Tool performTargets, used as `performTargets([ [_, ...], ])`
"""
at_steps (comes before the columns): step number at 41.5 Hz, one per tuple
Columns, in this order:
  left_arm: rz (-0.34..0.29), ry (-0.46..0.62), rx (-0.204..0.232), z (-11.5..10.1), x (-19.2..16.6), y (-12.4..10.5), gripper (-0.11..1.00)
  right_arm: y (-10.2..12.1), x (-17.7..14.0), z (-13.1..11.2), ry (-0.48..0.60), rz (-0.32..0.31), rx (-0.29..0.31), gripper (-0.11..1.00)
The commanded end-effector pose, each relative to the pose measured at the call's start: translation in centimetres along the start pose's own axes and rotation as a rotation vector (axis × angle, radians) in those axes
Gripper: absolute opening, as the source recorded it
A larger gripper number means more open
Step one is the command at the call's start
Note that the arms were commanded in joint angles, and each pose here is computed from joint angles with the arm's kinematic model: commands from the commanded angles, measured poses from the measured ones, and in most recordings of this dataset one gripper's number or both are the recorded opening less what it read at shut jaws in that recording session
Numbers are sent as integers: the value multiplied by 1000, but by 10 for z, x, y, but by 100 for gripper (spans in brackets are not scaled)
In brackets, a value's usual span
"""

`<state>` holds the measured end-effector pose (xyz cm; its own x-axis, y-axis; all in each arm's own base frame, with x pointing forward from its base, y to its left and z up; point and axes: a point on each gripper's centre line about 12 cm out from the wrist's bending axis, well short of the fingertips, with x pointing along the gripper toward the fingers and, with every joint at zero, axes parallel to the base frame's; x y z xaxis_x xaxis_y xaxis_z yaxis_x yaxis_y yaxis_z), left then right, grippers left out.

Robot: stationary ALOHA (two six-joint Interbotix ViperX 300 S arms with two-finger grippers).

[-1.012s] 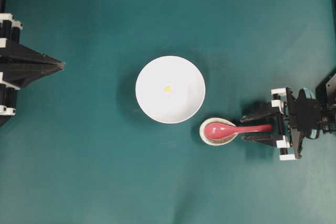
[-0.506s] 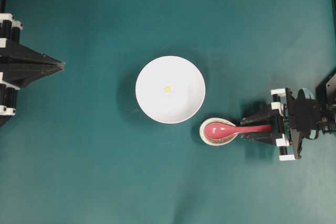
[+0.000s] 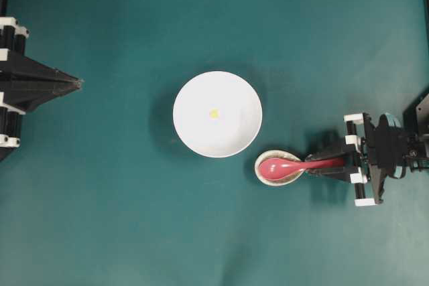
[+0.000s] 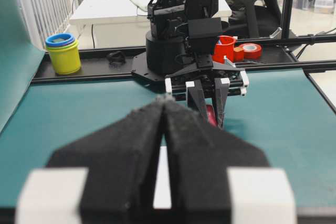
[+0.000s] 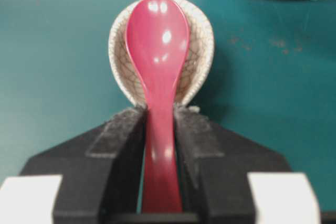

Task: Scoop the yellow hexagonal prism block from the bowl with a spoon using the right arm.
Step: 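Close the right gripper on the red spoon's handle end, then lift the spoon off the rest and carry it over the bowl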

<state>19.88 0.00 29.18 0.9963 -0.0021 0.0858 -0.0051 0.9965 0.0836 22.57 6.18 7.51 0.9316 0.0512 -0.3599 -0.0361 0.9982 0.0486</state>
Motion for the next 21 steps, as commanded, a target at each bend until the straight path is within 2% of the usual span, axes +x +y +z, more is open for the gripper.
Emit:
performTargets([
  [1, 1, -11, 5, 5, 3, 1, -1, 3, 0, 8, -22, 12, 14, 24],
  [8, 0, -12, 3, 5, 3, 0, -1, 5, -3, 17, -40, 23, 33, 24],
  [21, 0, -11, 4, 5, 3, 0, -1, 6, -13, 49, -99, 48, 91, 24],
])
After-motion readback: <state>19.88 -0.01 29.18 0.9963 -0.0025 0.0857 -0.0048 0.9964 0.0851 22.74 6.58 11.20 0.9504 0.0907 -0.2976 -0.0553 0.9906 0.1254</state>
